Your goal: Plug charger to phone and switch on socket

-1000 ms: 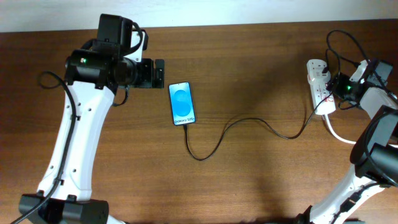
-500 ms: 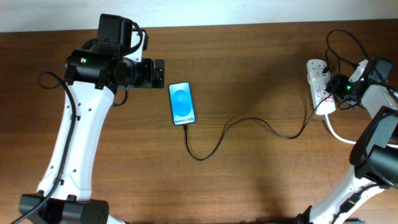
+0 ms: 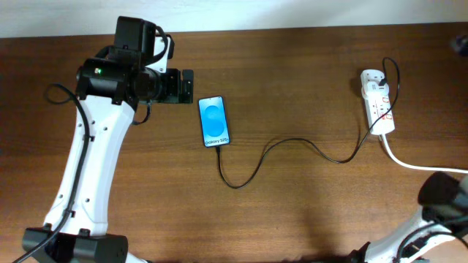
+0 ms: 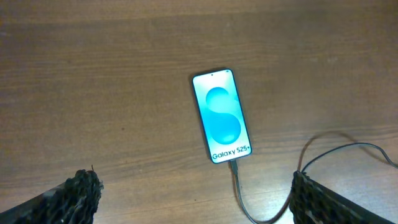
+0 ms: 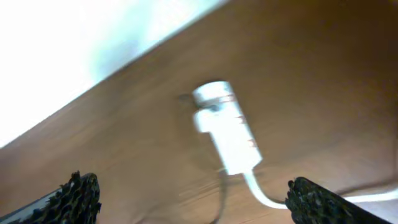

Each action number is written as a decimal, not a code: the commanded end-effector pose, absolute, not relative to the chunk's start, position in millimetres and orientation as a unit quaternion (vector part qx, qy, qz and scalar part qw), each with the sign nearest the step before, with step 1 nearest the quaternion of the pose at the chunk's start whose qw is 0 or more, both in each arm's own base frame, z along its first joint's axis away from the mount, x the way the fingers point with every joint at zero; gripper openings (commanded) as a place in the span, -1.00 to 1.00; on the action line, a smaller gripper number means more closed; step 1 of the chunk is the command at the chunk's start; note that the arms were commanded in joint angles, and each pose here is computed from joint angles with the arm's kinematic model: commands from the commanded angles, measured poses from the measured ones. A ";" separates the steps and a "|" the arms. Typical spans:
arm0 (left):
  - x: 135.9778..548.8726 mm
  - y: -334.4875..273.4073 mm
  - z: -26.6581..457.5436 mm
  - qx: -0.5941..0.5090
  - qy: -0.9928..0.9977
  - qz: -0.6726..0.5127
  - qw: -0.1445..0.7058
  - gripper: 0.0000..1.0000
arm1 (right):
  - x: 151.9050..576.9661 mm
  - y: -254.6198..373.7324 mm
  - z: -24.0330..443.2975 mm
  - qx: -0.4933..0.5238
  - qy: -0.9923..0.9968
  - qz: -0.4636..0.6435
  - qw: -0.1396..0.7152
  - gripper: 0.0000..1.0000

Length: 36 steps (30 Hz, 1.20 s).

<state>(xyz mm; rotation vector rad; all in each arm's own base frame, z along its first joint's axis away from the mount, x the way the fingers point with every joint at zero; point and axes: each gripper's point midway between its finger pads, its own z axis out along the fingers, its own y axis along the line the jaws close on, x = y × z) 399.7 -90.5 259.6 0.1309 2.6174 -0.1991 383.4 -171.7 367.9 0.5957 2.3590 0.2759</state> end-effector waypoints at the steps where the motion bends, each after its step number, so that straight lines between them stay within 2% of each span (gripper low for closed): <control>1: 399.0 -88.2 263.2 0.050 0.962 -0.069 0.259 0.99 | 359.5 -79.3 438.8 0.074 0.893 0.145 0.419 0.97; 6: 399.0 -88.2 263.2 0.050 0.962 -0.069 0.259 0.99 | 272.7 46.5 512.2 -0.094 0.844 0.171 0.499 0.97; 12: 399.0 -88.2 263.2 0.050 0.962 -0.069 0.259 0.99 | 211.7 50.6 542.9 -0.108 0.809 0.136 0.561 0.97; 15: 399.0 -88.2 263.2 0.050 0.962 -0.069 0.259 0.99 | 189.4 28.2 541.6 -0.083 0.811 0.056 0.576 0.97; 17: 399.0 -88.2 263.2 0.050 0.962 -0.069 0.259 0.99 | 183.3 12.1 523.5 -0.060 0.821 0.012 0.567 0.97; 19: 399.0 -88.2 263.2 0.050 0.962 -0.069 0.259 0.98 | 199.0 8.7 508.2 -0.061 0.796 0.002 0.602 0.97; 22: 399.0 -88.2 263.2 0.050 0.962 -0.069 0.259 0.99 | 225.9 11.6 452.8 -0.077 0.762 0.008 0.644 0.97; 26: 399.0 -88.2 263.2 0.050 0.962 -0.069 0.259 0.99 | 253.8 38.7 317.5 -0.127 0.695 0.040 0.707 0.97; 29: 399.0 -88.2 263.2 0.050 0.962 -0.069 0.259 0.98 | 249.7 43.5 257.4 -0.126 0.639 0.032 0.758 0.97; 30: 399.0 -88.2 263.2 0.050 0.962 -0.069 0.259 0.99 | 247.5 44.7 231.7 -0.126 0.644 0.034 0.753 0.97; 32: 399.0 -88.3 263.3 0.050 0.962 -0.069 0.259 0.99 | 246.2 44.1 210.9 -0.122 0.651 0.038 0.748 0.97; 36: 399.0 -88.3 263.3 0.050 0.962 -0.069 0.259 0.99 | 243.5 37.3 155.3 -0.109 0.727 0.033 0.677 0.97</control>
